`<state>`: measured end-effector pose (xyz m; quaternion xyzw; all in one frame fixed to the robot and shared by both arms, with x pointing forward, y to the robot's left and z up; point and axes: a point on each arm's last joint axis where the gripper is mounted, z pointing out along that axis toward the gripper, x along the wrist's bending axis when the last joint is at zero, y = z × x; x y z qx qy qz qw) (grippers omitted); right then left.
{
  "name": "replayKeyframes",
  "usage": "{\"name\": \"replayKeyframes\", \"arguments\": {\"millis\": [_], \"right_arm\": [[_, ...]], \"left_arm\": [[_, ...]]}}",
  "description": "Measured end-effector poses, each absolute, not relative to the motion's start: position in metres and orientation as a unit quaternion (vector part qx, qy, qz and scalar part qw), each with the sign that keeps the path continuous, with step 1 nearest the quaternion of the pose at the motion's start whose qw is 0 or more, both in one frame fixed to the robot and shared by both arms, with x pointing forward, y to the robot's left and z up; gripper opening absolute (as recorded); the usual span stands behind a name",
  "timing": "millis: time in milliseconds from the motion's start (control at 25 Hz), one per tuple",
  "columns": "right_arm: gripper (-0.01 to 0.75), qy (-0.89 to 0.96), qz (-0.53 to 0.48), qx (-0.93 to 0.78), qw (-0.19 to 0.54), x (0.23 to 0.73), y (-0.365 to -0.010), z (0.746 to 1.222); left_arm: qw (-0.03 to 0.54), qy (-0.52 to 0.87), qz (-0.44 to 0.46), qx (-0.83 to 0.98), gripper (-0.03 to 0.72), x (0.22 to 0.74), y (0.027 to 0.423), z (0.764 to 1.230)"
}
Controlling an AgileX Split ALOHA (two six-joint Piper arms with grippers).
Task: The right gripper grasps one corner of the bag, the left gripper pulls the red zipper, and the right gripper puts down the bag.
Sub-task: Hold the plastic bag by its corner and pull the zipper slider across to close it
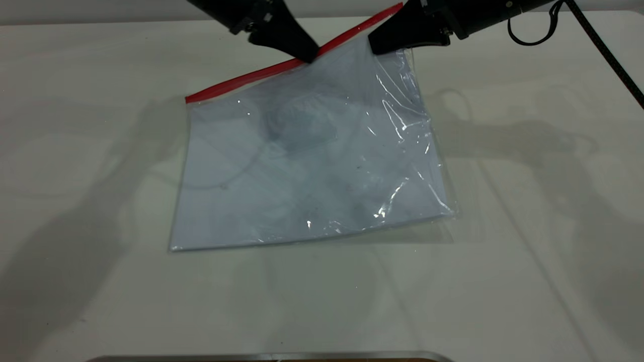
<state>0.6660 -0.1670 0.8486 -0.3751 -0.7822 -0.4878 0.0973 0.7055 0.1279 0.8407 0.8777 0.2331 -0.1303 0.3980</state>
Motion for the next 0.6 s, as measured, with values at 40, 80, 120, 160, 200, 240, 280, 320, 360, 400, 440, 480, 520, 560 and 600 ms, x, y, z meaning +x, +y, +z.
{"name": "replayKeyframes", "arguments": {"millis": [40, 80, 120, 160, 200, 240, 280, 320, 360, 400, 440, 480, 520, 560, 600], "right_arm": [[0.035, -0.781, -0.489, -0.375, 0.097, 0.666, -0.167, 0.849], [0.035, -0.78, -0.49, -0.377, 0.096, 0.666, -0.167, 0.849], [0.035, -0.779, -0.491, -0.378, 0.096, 0.667, -0.167, 0.849], [0.035, -0.778, -0.493, -0.378, 0.096, 0.667, -0.167, 0.85], [0.035, -0.776, -0.494, -0.38, 0.095, 0.667, -0.168, 0.85], [0.035, -0.774, -0.496, -0.381, 0.094, 0.668, -0.168, 0.85], [0.035, -0.772, -0.498, -0.383, 0.095, 0.668, -0.169, 0.851], [0.035, -0.77, -0.5, -0.385, 0.094, 0.669, -0.169, 0.851], [0.035, -0.766, -0.503, -0.388, 0.093, 0.67, -0.17, 0.852], [0.035, -0.763, -0.506, -0.392, 0.092, 0.67, -0.17, 0.852], [0.035, -0.76, -0.508, -0.394, 0.092, 0.671, -0.17, 0.853], [0.035, -0.758, -0.51, -0.396, 0.092, 0.671, -0.17, 0.853], [0.035, -0.756, -0.512, -0.398, 0.092, 0.671, -0.17, 0.853], [0.035, -0.754, -0.513, -0.4, 0.092, 0.672, -0.17, 0.853], [0.035, -0.752, -0.515, -0.401, 0.092, 0.672, -0.17, 0.854]], "left_arm": [[0.393, 0.233, -0.127, 0.88, 0.057, 0.707, 0.133, 0.84], [0.389, 0.235, -0.125, 0.882, 0.057, 0.708, 0.138, 0.839], [0.387, 0.239, -0.122, 0.882, 0.057, 0.709, 0.143, 0.839], [0.385, 0.243, -0.119, 0.882, 0.059, 0.711, 0.15, 0.838], [0.383, 0.247, -0.116, 0.882, 0.059, 0.713, 0.157, 0.838], [0.381, 0.251, -0.114, 0.883, 0.059, 0.714, 0.162, 0.838], [0.378, 0.254, -0.111, 0.883, 0.059, 0.716, 0.168, 0.837], [0.376, 0.258, -0.109, 0.883, 0.059, 0.717, 0.175, 0.837], [0.373, 0.263, -0.107, 0.884, 0.059, 0.718, 0.18, 0.836], [0.369, 0.268, -0.106, 0.884, 0.059, 0.719, 0.185, 0.836], [0.365, 0.273, -0.104, 0.884, 0.059, 0.72, 0.19, 0.835], [0.361, 0.279, -0.104, 0.884, 0.059, 0.721, 0.196, 0.835], [0.355, 0.284, -0.103, 0.885, 0.06, 0.721, 0.2, 0.834], [0.348, 0.291, -0.103, 0.885, 0.06, 0.721, 0.206, 0.833], [0.343, 0.299, -0.103, 0.885, 0.06, 0.722, 0.211, 0.832]]}}
